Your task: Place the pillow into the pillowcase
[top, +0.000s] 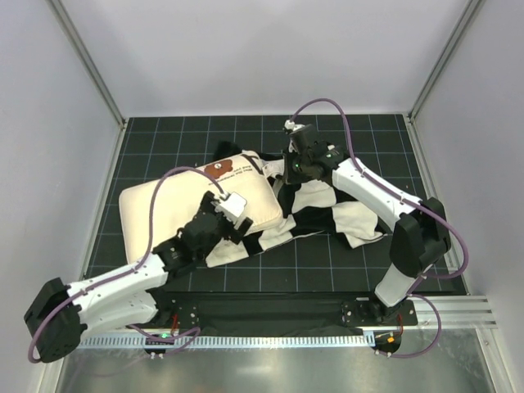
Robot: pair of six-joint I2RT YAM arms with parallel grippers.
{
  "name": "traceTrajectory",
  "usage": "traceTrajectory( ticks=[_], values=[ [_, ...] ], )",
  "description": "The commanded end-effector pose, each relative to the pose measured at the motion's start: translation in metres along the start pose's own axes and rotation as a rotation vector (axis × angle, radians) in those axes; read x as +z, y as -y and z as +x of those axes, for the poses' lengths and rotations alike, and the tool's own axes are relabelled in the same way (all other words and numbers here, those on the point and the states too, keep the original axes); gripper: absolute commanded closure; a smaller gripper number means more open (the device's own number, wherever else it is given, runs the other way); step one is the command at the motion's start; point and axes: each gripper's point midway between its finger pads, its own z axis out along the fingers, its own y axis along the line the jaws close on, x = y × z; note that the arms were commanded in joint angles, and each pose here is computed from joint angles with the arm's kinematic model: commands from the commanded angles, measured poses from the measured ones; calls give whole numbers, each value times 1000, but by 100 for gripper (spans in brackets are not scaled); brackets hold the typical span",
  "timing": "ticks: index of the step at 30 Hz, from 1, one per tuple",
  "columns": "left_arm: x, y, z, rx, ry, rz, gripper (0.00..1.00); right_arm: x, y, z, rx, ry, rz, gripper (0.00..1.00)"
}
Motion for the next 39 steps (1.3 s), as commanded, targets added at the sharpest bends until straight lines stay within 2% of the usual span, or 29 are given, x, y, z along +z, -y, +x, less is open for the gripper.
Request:
traceTrajectory(
  ticks=[1, 3, 4, 5, 6, 7, 8, 9, 11, 12, 15, 17, 23, 27, 30, 33, 34, 35, 36, 37, 39],
  values=[
    [-21, -47, -68, -201, 129, -206, 0, -13, -15, -15, -32, 39, -65, 96],
    [-29, -65, -85, -286, 135, -285, 0, -11, -14, -13, -44, 33, -64, 96],
    [-28, -67, -78, -336, 81, -312, 0, -11, -13, -13, -45, 32, -62, 96],
    [-31, -77, -104, -394, 99, -339, 0, -11, -13, -13, -48, 32, -61, 96],
    [-29, -81, -104, -412, 61, -353, 0, -10, -12, -13, -51, 32, -57, 96],
    [-19, -73, -86, -410, -62, -356, 0, -10, -12, -14, -53, 34, -56, 96],
    [-18, -77, -106, -443, -55, -358, 0, -10, -12, -14, -53, 37, -54, 96],
    [-14, -75, -110, -455, -82, -356, 0, -11, -12, -16, -54, 42, -52, 96],
    [2, -57, -85, -478, -243, -337, 0, -11, -12, -17, -54, 43, -53, 96],
    [7, -53, -97, -514, -248, -320, 0, -12, -13, -18, -54, 47, -52, 96],
    [29, -23, -90, -613, -317, -243, 0, -13, -11, -21, -53, 52, -43, 96],
    [41, -15, -78, -655, -357, -257, 0, -13, -11, -21, -54, 55, -39, 96],
    [82, -16, -35, -788, -475, -287, 1, -14, -10, -19, -52, 51, -40, 96],
    [107, -22, -9, -828, -500, -316, 10, -13, -9, -16, -51, 47, -35, 96],
    [122, -26, 0, -843, -507, -322, 21, -14, -8, -15, -51, 49, -34, 96],
    [132, -31, -1, -842, -478, -313, 47, -12, -7, -13, -49, 44, -34, 96],
    [131, -35, -4, -834, -461, -319, 64, -13, -7, -13, -49, 46, -32, 96],
    [132, -40, -8, -798, -434, -313, 74, -11, -6, -12, -50, 44, -29, 96],
    [130, -43, -5, -767, -431, -315, 91, -12, -6, -12, -50, 43, -27, 96],
    [128, -46, -7, -737, -420, -315, 100, -12, -6, -13, -50, 45, -26, 96],
    [120, -62, -10, -624, -391, -331, 100, -12, -5, -14, -52, 49, -24, 96]
  ],
)
